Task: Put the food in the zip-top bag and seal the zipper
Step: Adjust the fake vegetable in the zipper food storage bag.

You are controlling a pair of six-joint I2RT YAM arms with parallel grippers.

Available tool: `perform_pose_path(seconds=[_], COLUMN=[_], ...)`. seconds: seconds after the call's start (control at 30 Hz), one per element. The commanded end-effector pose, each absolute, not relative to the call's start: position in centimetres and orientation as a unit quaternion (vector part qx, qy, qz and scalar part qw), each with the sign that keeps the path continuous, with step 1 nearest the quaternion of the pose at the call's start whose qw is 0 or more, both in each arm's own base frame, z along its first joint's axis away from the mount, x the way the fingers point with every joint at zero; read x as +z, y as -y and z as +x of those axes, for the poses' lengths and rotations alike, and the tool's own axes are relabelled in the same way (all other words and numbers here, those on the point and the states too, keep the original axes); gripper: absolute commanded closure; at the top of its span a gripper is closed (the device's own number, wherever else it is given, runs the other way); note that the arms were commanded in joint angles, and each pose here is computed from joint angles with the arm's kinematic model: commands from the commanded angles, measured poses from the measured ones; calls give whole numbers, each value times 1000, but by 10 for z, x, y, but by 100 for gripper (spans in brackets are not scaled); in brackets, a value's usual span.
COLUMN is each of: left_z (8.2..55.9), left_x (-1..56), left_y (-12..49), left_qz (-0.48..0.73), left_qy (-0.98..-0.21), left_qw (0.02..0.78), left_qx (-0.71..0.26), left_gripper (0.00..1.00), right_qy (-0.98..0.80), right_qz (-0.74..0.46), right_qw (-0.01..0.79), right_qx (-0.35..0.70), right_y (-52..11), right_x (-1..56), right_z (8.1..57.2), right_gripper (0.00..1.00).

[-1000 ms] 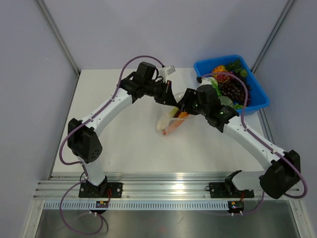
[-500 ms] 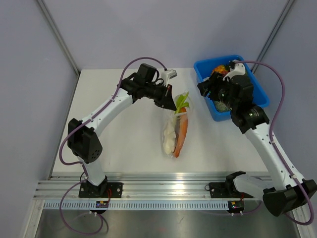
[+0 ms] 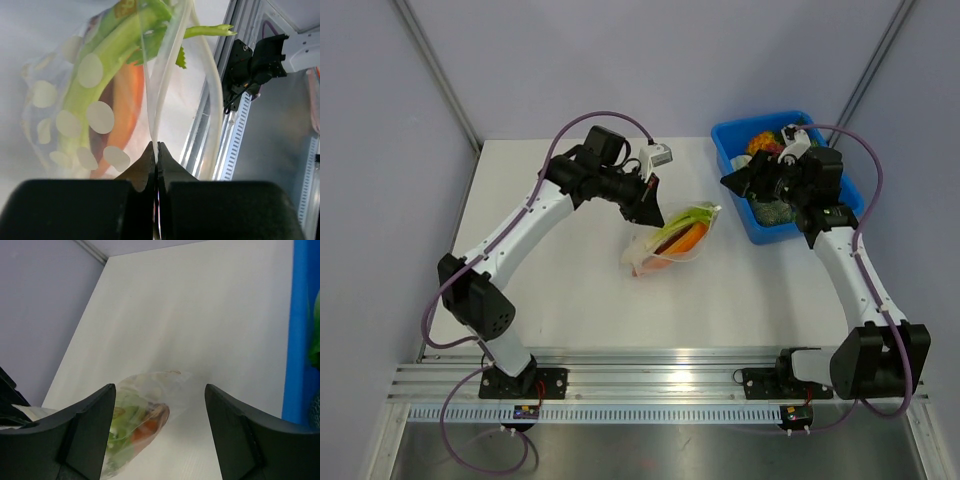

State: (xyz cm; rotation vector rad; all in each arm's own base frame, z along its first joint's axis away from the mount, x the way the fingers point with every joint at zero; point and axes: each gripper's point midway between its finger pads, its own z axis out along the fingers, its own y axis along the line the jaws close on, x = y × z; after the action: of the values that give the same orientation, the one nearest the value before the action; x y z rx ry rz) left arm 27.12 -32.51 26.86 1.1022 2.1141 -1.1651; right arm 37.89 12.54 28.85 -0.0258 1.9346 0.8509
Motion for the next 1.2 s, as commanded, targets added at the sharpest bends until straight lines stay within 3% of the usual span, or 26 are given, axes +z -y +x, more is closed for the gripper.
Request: perform_pose_path(seconds=[0.0, 0.2, 0.33, 0.57, 1.17], left_z=[255, 248, 240, 236, 235], left_x=[329, 343, 350, 357, 361], left_y=[316, 301, 290, 269, 269], left_qz=[468, 502, 528, 543, 552], left_qy=[-703, -674, -655, -633, -618], left_qw=[317, 333, 341, 339, 305], left_qx=[-433, -428, -420, -436, -470], left_gripper=[100, 100, 100, 100, 100], right_qy=[-716, -621, -608, -564, -509], right_qz=[-144, -289, -327, -432, -512], right_qw=[555, 642, 652, 598, 566], right_qx=[397, 343, 314, 371, 399], right_y=[-147, -152, -150, -171, -195], right_x=[322, 311, 304, 308, 341], right_z=[365, 336, 329, 295, 278], right_gripper=[20, 20, 21, 31, 30])
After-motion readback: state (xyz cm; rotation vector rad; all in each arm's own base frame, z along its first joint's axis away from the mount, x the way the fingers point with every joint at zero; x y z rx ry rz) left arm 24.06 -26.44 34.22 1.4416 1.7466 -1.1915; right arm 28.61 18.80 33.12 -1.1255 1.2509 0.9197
